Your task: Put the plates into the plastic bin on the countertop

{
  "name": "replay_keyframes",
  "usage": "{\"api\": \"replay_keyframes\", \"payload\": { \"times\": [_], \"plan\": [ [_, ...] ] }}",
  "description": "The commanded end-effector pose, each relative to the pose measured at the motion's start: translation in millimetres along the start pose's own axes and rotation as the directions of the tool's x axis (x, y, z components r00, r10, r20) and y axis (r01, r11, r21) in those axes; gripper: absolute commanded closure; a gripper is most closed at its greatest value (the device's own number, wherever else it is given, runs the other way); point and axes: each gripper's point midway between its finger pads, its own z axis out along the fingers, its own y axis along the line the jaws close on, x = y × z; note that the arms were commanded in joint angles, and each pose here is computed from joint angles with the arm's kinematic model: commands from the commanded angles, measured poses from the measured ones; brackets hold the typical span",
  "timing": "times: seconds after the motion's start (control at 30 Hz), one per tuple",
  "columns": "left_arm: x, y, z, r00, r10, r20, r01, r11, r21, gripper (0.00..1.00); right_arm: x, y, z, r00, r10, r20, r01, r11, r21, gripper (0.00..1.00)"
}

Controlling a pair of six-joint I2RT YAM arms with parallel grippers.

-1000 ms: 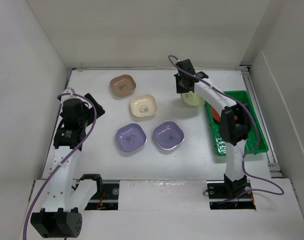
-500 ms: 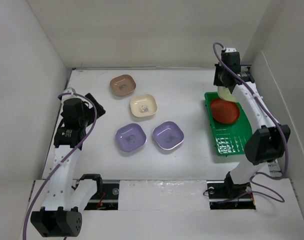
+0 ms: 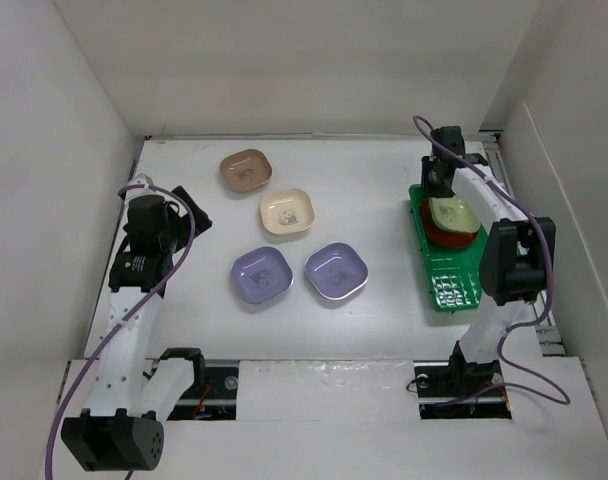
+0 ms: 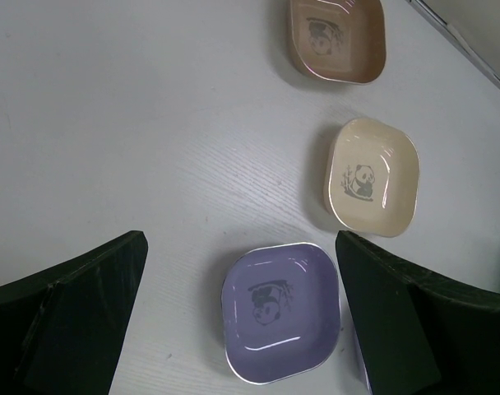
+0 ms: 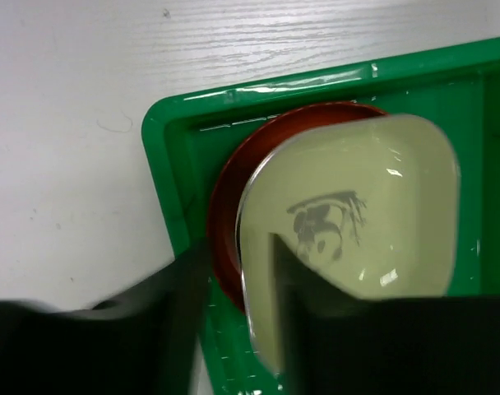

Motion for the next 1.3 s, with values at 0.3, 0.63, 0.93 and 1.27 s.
{"api": "replay_keyframes", "payload": {
  "times": [0.3,0.63,0.93,1.27],
  "plan": [
    [-3,-4,3,1.0,0.012,0.003,-0.012,1.0,0.012,0.0,-43,113,-91,0.962,-0.074,0.264,0.12,0.979,-0.164,0.13],
    [-1,-1,8,1.0,0.014,-0.009,-0.014,1.0,-0.006,0.0,-15,277,-66,0.944,-0.23,0.237,0.314,0.846,-0.431,0.25],
    [0,-3,8,1.0,0.014,-0.014,-0.014,1.0,0.001,0.0,15,330,-17,0.953,-0.258,0.156,0.302,0.805,-0.51,0.33],
    [1,-4,7,1.0,0.014,-0.019,-0.014,1.0,0.009,0.0,47,310,22,0.957,-0.288,0.04,0.275,0.851,-0.447,0.98]
  ]
}}
